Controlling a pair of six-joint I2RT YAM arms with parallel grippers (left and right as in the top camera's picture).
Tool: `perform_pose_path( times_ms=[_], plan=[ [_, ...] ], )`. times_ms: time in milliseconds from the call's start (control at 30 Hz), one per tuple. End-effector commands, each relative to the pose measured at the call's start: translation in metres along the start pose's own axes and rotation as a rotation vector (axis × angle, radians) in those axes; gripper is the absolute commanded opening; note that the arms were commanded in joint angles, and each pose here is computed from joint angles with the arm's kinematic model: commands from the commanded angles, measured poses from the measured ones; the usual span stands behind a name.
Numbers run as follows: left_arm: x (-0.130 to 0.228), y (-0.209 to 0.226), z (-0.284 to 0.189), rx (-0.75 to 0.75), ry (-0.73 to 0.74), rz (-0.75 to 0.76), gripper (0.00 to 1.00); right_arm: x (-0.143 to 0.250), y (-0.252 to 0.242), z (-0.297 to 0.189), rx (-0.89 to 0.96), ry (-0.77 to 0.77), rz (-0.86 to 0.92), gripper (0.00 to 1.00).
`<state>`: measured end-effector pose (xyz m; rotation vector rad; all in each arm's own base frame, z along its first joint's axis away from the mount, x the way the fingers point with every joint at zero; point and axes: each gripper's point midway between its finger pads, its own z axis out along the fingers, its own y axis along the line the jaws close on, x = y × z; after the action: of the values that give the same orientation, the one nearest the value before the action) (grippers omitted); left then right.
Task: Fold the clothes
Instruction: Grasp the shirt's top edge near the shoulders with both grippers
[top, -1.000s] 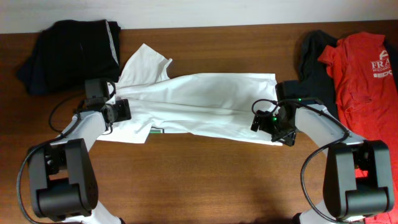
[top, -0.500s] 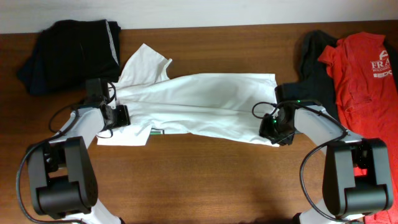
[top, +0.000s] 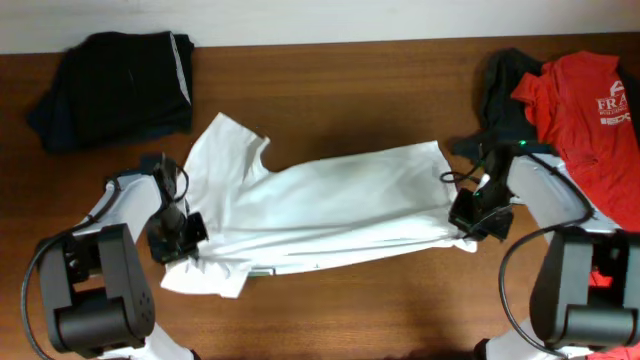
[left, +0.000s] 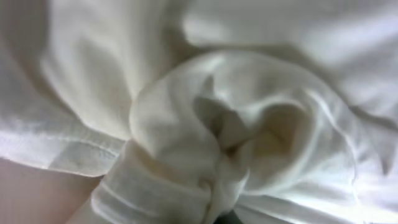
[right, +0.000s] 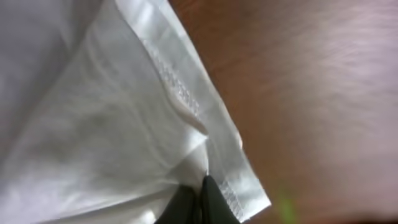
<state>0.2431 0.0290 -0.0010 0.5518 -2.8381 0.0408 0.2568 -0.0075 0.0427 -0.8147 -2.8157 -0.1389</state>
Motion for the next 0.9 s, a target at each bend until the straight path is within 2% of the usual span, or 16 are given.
perform_pose_path(
  times_ms=[0, 33, 67, 100, 133, 167, 233, 333, 433, 533, 667, 767, 867],
  plan=[
    [0.004, 0.005, -0.016, 0.008, -0.054, -0.038, 0.36, -0.013, -0.021, -0.028, 0.095, -0.121, -0.031, 0.05],
    [0.003, 0.004, -0.019, 0.011, -0.069, -0.037, 0.58, -0.011, -0.022, -0.030, 0.101, -0.111, -0.060, 0.12],
    [0.003, 0.004, -0.022, 0.014, -0.079, -0.037, 0.93, -0.008, -0.023, -0.031, 0.107, -0.097, -0.075, 0.17],
    [0.003, 0.004, -0.025, 0.017, -0.091, -0.037, 0.99, -0.004, -0.025, -0.031, 0.114, -0.082, -0.079, 0.32],
    [0.002, 0.004, -0.027, 0.018, -0.099, -0.036, 0.99, -0.001, -0.027, -0.031, 0.119, -0.069, -0.077, 0.60],
    [0.001, 0.004, -0.028, 0.019, -0.104, -0.036, 0.99, 0.002, -0.028, -0.031, 0.124, -0.055, -0.076, 0.78],
    [-0.003, 0.003, -0.032, 0.022, -0.117, -0.035, 0.99, 0.004, -0.028, -0.035, 0.128, -0.048, -0.081, 0.86],
    [-0.017, -0.001, -0.049, 0.035, -0.169, -0.031, 0.99, -0.005, -0.021, -0.057, 0.112, -0.088, -0.101, 0.87],
    [-0.060, -0.013, -0.093, 0.075, -0.345, 0.001, 0.99, -0.026, -0.005, -0.089, 0.058, -0.194, -0.112, 0.97],
    [-0.113, -0.040, -0.137, 0.137, -0.611, 0.123, 0.99, -0.031, 0.012, -0.099, -0.025, -0.221, -0.124, 0.99],
    [-0.154, -0.081, -0.174, 0.155, -0.870, 0.389, 0.98, -0.025, 0.021, -0.093, -0.039, -0.196, -0.201, 0.99],
    [-0.175, -0.109, -0.177, 0.116, -0.974, 0.548, 0.95, -0.018, 0.032, -0.090, -0.031, -0.189, -0.265, 0.99],
    [-0.193, -0.117, -0.151, 0.102, -0.962, 0.583, 0.91, -0.012, 0.044, -0.088, -0.026, -0.187, -0.308, 0.99]
  ],
)
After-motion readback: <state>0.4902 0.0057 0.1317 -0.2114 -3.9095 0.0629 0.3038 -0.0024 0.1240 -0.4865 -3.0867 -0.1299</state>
